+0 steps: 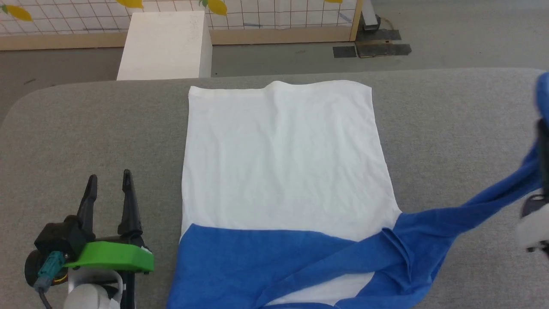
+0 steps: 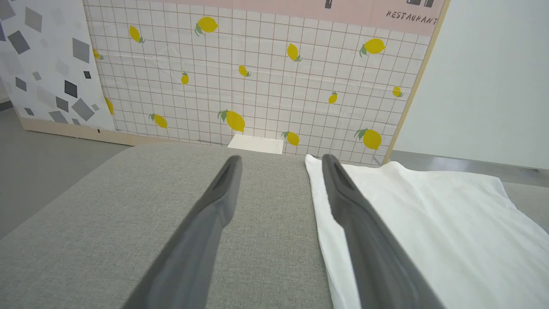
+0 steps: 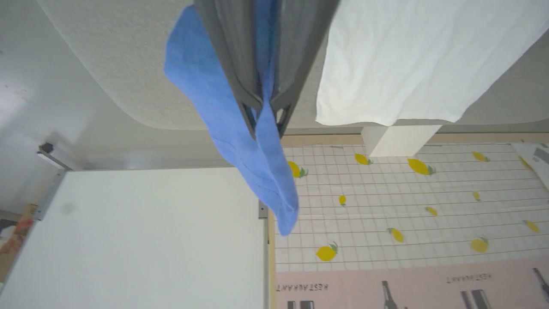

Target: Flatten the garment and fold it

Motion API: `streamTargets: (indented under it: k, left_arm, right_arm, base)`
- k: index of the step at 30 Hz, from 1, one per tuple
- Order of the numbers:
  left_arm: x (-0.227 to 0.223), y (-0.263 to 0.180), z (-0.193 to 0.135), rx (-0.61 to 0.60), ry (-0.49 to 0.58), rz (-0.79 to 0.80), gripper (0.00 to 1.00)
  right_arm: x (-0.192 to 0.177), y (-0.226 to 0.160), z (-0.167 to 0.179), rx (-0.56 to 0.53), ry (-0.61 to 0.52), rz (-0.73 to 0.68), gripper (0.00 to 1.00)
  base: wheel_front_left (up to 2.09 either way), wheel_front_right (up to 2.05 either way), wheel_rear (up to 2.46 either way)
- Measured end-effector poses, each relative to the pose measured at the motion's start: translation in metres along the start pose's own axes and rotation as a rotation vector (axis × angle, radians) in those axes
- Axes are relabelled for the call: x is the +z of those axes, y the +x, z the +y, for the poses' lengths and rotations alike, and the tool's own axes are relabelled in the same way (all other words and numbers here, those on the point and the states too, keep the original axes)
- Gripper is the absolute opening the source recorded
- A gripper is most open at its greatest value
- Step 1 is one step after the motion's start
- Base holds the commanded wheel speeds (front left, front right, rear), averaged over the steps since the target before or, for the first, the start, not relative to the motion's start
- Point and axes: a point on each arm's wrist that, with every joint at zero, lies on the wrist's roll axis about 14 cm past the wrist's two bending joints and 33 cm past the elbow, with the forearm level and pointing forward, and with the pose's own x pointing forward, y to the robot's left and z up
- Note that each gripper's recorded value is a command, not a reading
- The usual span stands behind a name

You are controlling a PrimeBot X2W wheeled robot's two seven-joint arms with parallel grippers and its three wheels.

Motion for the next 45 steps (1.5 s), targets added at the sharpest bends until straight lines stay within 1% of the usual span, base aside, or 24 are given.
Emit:
streamTargets:
  k: [7,11,12,15,19,22,26,28,29,30,31,33,35,37,39,41,43,44,45]
  left_arm:
    - [-0.005,-0.001,-0.001,-0.004,-0.001,0.015,1.00]
    - [-0.009,-0.002,-0.001,-0.002,-0.003,0.027,1.00]
    - [-0.012,-0.003,0.001,0.003,-0.005,0.036,1.00]
    - [-0.014,-0.005,0.004,0.010,-0.005,0.043,1.00]
    - [-0.017,-0.008,0.009,0.027,-0.002,0.054,1.00]
    - [-0.017,-0.011,0.013,0.039,0.000,0.058,1.00]
    - [-0.018,-0.013,0.019,0.056,0.003,0.063,1.00]
    - [-0.019,-0.014,0.021,0.064,0.003,0.067,1.00]
    - [-0.020,-0.015,0.022,0.068,0.002,0.069,1.00]
    - [-0.020,-0.015,0.023,0.070,0.002,0.070,1.00]
    - [-0.021,-0.015,0.023,0.072,0.003,0.072,1.00]
    - [-0.021,-0.015,0.023,0.072,0.002,0.072,1.00]
    - [-0.021,-0.013,0.022,0.068,0.001,0.070,1.00]
    - [-0.020,-0.012,0.019,0.061,-0.001,0.066,1.00]
    - [-0.019,-0.010,0.017,0.053,0.000,0.062,1.00]
    - [-0.019,-0.008,0.013,0.040,-0.001,0.059,1.00]
    - [-0.019,-0.005,0.007,0.021,-0.001,0.057,1.00]
    - [-0.019,-0.004,0.005,0.012,-0.001,0.058,1.00]
    - [-0.021,0.002,-0.005,-0.026,0.009,0.062,1.00]
  right_arm:
    - [-0.040,-0.004,0.112,0.305,-0.009,0.140,0.00]
    - [-0.078,-0.010,0.169,0.473,-0.026,0.252,0.00]
    - [-0.101,-0.015,0.206,0.587,-0.046,0.315,0.00]
    - [-0.122,-0.022,0.241,0.700,-0.078,0.373,0.00]
    - [-0.151,-0.037,0.279,0.841,-0.135,0.451,0.00]
    - [-0.173,-0.050,0.298,0.926,-0.184,0.518,0.00]
    - [-0.204,-0.070,0.310,1.006,-0.228,0.628,0.00]
    - [-0.217,-0.076,0.311,1.020,-0.234,0.682,0.00]
    - [-0.224,-0.081,0.310,1.027,-0.238,0.720,0.15]
    - [-0.229,-0.084,0.309,1.031,-0.240,0.742,0.45]
    - [-0.231,-0.086,0.310,1.038,-0.238,0.756,1.00]
    - [-0.231,-0.089,0.311,1.044,-0.205,0.771,1.00]
    - [-0.219,-0.085,0.316,1.045,-0.145,0.735,1.00]
    - [-0.198,-0.074,0.320,1.038,-0.080,0.652,1.00]
    - [-0.166,-0.058,0.321,1.016,0.007,0.521,1.00]
    - [-0.133,-0.041,0.315,0.978,0.082,0.394,1.00]
    - [-0.095,-0.018,0.297,0.907,0.141,0.237,1.00]
    - [-0.082,-0.010,0.288,0.873,0.156,0.181,1.00]
    - [-0.048,0.013,0.242,0.723,0.173,0.016,1.00]
  base:
    - [0.00,0.00,0.00]
    - [0.00,0.00,0.00]
    - [0.00,0.00,0.00]
    - [0.00,0.00,0.00]
    - [0.00,0.00,0.00]
    - [0.00,0.00,0.00]
    - [0.00,0.00,0.00]
    - [0.00,0.00,0.00]
    - [0.00,0.00,0.00]
    - [0.00,0.00,0.00]
    - [0.00,0.00,0.00]
    - [0.00,0.00,0.00]
    - [0.00,0.00,0.00]
    - [0.00,0.00,0.00]
    - [0.00,0.00,0.00]
    - [0.00,0.00,0.00]
    - [0.00,0.00,0.00]
    - [0.00,0.00,0.00]
    - [0.00,0.00,0.00]
